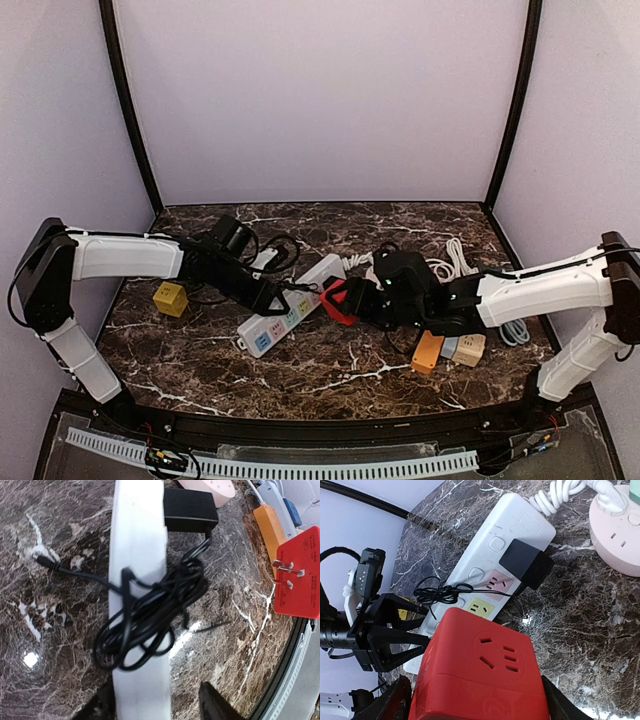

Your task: Pull the plug off the socket

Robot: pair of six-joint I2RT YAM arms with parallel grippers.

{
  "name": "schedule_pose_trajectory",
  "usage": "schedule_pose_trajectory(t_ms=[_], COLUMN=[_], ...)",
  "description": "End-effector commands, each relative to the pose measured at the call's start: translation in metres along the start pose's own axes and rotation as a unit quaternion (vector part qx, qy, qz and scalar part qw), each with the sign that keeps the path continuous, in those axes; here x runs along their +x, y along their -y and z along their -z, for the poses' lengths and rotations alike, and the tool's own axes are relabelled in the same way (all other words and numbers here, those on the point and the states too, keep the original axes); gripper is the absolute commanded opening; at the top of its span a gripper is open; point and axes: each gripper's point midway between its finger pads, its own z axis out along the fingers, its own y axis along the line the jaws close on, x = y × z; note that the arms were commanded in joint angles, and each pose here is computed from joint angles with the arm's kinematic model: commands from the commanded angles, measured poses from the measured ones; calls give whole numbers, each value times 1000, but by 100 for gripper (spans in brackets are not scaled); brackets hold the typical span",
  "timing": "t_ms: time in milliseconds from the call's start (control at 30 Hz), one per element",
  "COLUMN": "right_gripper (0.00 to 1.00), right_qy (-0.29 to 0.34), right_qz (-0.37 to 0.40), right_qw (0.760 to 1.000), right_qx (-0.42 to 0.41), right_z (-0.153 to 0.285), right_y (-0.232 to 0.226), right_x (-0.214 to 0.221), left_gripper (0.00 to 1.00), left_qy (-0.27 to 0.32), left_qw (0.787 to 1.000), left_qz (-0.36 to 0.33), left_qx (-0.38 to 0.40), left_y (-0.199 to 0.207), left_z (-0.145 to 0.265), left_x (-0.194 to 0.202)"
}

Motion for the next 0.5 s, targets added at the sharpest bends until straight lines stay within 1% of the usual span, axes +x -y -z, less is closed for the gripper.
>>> schedule_pose_trajectory(t_ms=[0, 67, 167, 200, 233, 267, 300, 333, 433, 467], right_gripper=[0, 0, 0, 0, 0, 0, 0, 0, 0, 0], right_qy=[28, 29, 29, 28, 29, 30, 30, 31, 34, 36], right_qz=[6, 5, 3, 2, 1, -1, -2, -3, -3, -4], right_qw=[999, 999, 999, 999, 999, 999, 999, 999, 999, 999], right_qx=[-20, -20, -22, -24, -26, -30, -30, -32, -37, -40], right_z=[15, 18, 21, 22, 23, 24, 25, 27, 29, 30], right_y=[-3, 0, 0, -1, -2, -5, -6, -9, -17, -20], right_x=[-14, -15, -15, -15, -16, -18, -18, -20, -24, -26], left_gripper=[73, 82, 89, 89, 90, 90, 90, 90, 90, 90], left_qy=[52, 61, 83, 104, 109, 131, 132, 146, 164, 169], left_qw=[998, 997, 995, 992, 992, 988, 988, 985, 984, 982], left_qz=[-33, -38, -55, -64, -67, -77, -79, -87, -63, -65], left_qx=[7, 1, -4, -1, 2, 7, 14, 23, 43, 45], left_y=[14, 13, 17, 23, 26, 34, 41, 53, 69, 78], left_z=[19, 23, 34, 44, 45, 55, 55, 61, 58, 57], left_x=[-29, -31, -35, -41, -39, -45, -42, -44, -39, -36])
